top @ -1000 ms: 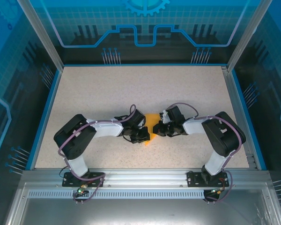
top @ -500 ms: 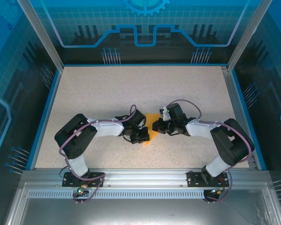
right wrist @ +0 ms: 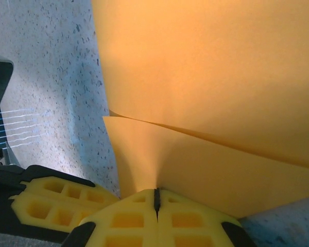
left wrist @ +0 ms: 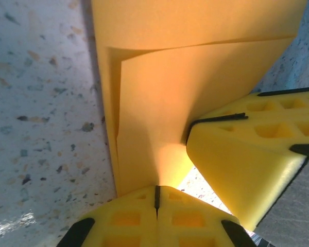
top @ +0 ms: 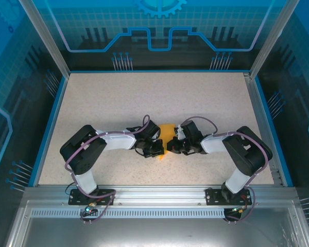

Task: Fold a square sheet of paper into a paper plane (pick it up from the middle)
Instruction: Third fold the triangle at the center of the table.

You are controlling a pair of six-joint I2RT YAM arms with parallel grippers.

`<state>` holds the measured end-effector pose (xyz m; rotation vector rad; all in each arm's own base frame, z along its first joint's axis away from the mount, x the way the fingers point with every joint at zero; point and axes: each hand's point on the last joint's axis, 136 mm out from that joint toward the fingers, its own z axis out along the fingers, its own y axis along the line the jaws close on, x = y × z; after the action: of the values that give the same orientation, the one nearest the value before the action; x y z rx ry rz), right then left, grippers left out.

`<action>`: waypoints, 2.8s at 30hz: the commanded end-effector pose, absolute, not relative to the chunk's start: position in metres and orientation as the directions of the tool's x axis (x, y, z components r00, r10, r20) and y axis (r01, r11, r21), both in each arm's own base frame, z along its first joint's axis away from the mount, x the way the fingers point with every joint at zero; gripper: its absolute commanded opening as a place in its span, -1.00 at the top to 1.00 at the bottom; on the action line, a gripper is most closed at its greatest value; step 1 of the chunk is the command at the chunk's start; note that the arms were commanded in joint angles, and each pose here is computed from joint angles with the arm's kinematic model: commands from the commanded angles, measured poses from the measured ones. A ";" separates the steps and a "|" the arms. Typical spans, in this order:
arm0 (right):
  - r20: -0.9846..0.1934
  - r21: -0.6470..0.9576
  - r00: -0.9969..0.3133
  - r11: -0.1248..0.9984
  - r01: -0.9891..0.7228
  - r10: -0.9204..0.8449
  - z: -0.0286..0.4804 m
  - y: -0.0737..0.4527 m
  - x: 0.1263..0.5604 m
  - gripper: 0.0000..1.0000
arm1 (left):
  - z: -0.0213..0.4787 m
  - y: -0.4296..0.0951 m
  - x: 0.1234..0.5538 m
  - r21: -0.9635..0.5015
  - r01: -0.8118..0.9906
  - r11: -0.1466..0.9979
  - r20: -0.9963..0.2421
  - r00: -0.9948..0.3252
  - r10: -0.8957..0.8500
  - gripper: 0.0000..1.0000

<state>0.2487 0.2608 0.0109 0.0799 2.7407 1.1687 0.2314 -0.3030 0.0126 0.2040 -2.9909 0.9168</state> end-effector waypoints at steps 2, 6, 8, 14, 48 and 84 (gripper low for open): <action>-0.122 0.672 -0.979 0.740 0.039 0.163 -0.012 0.237 0.255 0.91 | -0.015 -0.271 0.212 -0.415 -0.152 0.897 0.079 -0.988 -0.131 0.91; -0.147 0.684 -0.969 0.728 0.046 0.199 -0.005 0.223 0.270 0.90 | -0.020 -0.265 0.209 -0.392 -0.150 0.908 0.079 -0.988 -0.130 0.92; -0.184 0.697 -0.959 0.717 0.026 0.214 0.002 0.217 0.281 0.89 | -0.021 -0.265 0.208 -0.394 -0.150 0.907 0.078 -0.989 -0.129 0.92; -0.215 0.697 -0.936 0.715 0.052 0.277 0.000 0.190 0.298 0.88 | -0.021 -0.265 0.209 -0.398 -0.145 0.906 0.074 -0.989 -0.125 0.92; -0.176 0.685 -0.982 0.725 -0.070 0.071 0.009 0.255 0.267 0.86 | 0.003 -0.266 0.216 -0.408 -0.024 0.913 -0.007 -1.000 -0.029 0.88; -0.117 0.618 -0.986 0.786 0.019 0.115 -0.015 0.231 0.258 0.87 | -0.007 -0.289 0.211 -0.597 -0.220 0.772 0.183 -0.974 -0.136 0.80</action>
<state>0.2698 0.2536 0.0112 0.0437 2.7232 1.1196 0.2364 -0.3137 0.0137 0.2524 -2.8421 1.1524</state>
